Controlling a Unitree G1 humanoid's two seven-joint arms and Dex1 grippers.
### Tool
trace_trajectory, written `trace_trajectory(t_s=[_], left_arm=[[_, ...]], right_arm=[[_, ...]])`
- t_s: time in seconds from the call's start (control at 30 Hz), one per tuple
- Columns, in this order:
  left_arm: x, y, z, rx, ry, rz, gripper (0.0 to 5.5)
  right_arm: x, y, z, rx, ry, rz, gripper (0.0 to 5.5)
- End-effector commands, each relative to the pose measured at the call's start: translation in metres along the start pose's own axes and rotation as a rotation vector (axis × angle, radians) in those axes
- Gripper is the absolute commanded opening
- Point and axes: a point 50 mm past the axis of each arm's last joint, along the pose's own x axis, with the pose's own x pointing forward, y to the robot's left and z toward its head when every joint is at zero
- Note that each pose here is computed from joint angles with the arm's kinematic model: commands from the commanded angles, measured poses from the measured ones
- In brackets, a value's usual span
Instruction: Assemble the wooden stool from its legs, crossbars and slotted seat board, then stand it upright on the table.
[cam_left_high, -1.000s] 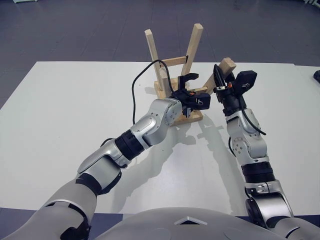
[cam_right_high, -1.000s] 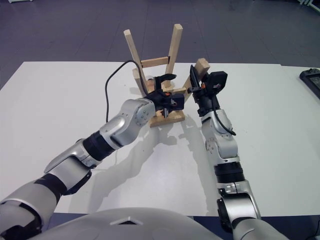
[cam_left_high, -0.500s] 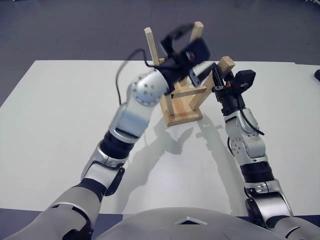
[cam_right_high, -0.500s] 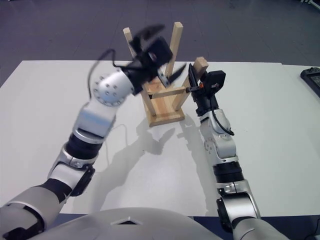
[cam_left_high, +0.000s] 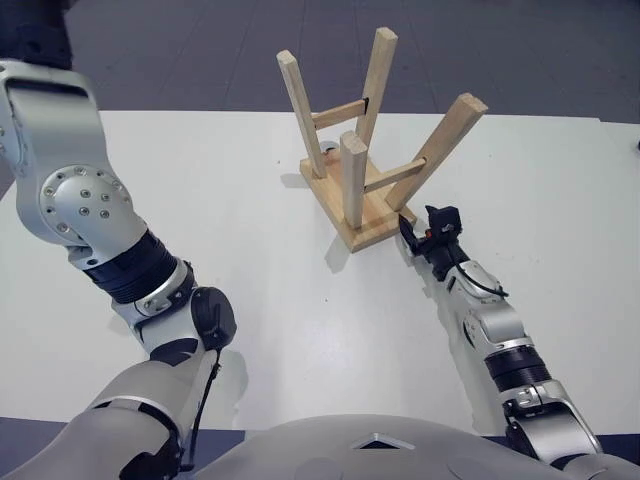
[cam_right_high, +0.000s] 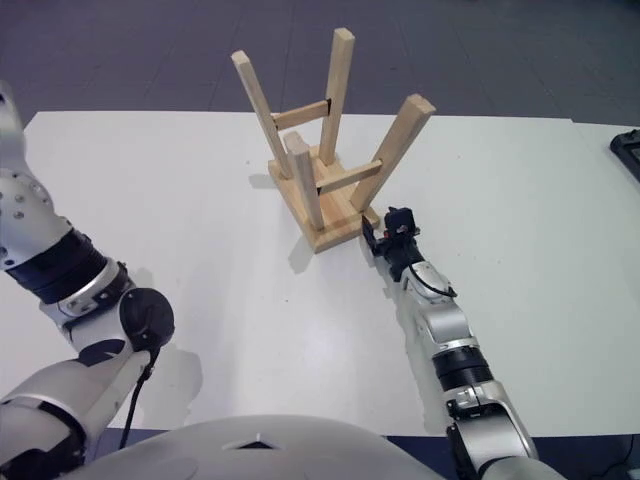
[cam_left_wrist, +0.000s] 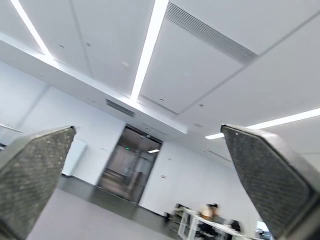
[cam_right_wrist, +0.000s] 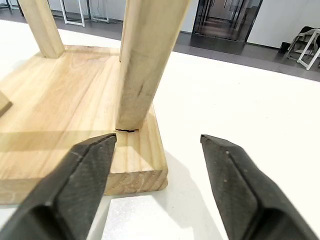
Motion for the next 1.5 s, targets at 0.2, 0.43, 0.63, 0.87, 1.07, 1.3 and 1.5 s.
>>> trace_trajectory(t_s=[0.2,0.43,0.63,0.87,1.07,1.3,1.5], left_arm=[[-0.076,0.037,-0.090,0.469,0.497,0.120,5.40],[-0.098,0.044,-0.094,0.530,0.578,0.080,5.40],[-0.118,0.037,-0.092,0.591,0.680,-0.191,5.40],[-0.131,0.038,-0.095,0.580,0.746,-0.307,5.40],[-0.155,0.010,-0.118,0.609,0.848,-0.481,5.40],[-0.137,0.012,-0.118,0.699,0.797,-0.260,5.40],[-0.140,-0.005,-0.131,0.699,0.801,-0.224,5.40]], right_arm=[[-0.083,-0.039,0.079,0.309,-0.391,0.345,4.74],[-0.082,-0.109,0.168,0.281,-0.674,-0.037,5.38],[0.012,-0.120,0.156,0.103,-0.378,-0.510,5.38],[0.081,-0.061,0.130,-0.013,-0.275,-0.347,5.38],[0.090,-0.038,0.120,-0.030,-0.304,-0.268,5.38],[0.072,-0.020,0.103,-0.045,-0.312,-0.256,5.38],[0.061,0.000,0.095,-0.058,-0.258,-0.274,5.38]])
